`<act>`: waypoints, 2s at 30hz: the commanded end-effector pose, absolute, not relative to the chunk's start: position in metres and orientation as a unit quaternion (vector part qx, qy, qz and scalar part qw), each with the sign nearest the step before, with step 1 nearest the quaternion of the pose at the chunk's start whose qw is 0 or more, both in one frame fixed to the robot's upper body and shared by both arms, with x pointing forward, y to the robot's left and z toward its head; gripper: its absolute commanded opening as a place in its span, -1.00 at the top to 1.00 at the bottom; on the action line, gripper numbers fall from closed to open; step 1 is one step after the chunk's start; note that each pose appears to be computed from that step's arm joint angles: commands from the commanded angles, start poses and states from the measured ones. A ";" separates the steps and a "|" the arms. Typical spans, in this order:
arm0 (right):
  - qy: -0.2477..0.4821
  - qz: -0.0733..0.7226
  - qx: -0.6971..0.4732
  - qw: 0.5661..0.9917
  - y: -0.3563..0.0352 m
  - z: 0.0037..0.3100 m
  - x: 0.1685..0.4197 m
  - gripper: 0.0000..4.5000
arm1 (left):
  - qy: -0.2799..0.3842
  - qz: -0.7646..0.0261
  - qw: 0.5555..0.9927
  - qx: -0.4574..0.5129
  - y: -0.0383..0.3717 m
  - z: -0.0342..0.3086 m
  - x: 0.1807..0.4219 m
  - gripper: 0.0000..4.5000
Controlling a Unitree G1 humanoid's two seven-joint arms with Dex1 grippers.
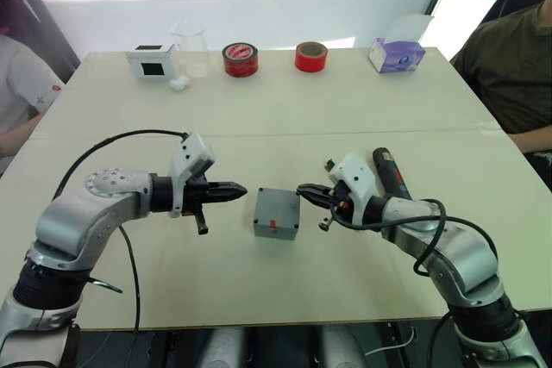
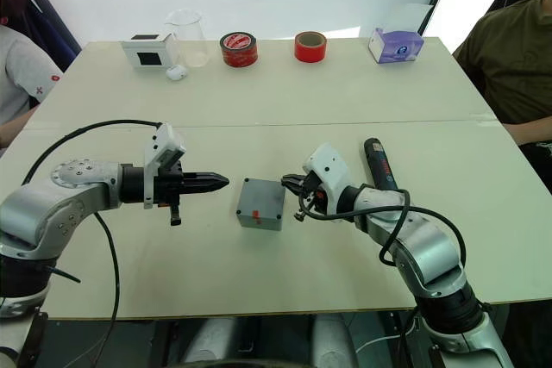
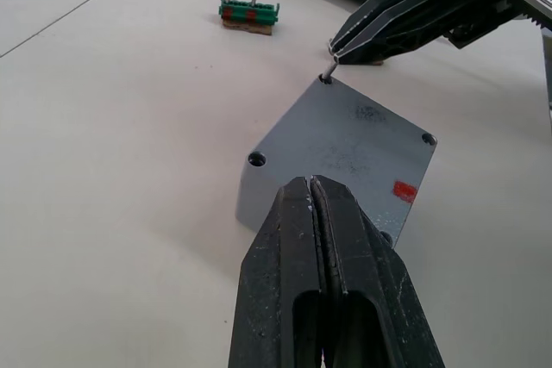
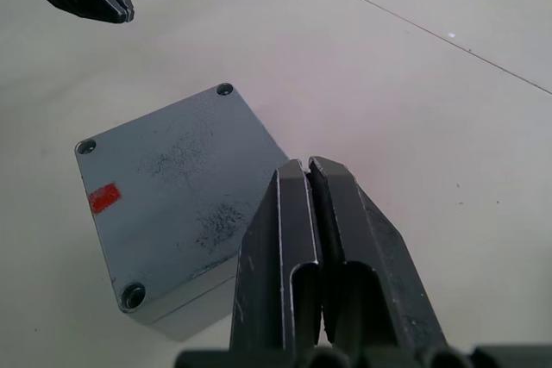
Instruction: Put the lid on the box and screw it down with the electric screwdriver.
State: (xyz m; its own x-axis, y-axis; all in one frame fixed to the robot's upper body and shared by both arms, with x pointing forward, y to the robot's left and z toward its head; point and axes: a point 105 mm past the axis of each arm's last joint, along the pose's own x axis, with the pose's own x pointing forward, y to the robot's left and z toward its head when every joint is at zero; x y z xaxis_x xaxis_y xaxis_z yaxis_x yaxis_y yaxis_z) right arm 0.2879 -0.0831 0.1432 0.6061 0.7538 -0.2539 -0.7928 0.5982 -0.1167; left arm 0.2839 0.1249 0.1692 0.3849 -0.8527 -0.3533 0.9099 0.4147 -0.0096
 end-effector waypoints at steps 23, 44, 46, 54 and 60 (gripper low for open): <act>0.075 0.417 -0.109 0.899 -0.083 0.145 0.295 -0.60 | 0.117 -0.509 0.849 0.083 0.122 0.185 0.287 1.00; 0.347 0.216 -0.049 0.911 -0.236 0.189 0.290 -0.99 | 0.119 -0.667 0.716 0.169 0.098 0.186 0.249 1.00; 0.389 0.211 -0.049 0.896 -0.244 0.182 0.288 -0.99 | 0.123 -0.679 0.698 0.193 0.099 0.184 0.247 1.00; 0.456 0.207 -0.024 0.865 -0.250 0.173 0.297 -0.99 | 0.103 -0.693 0.682 0.209 0.090 0.185 0.247 1.00; 0.505 0.180 -0.019 0.844 -0.254 0.155 0.314 -0.99 | 0.082 -0.688 0.690 0.209 0.084 0.191 0.247 1.00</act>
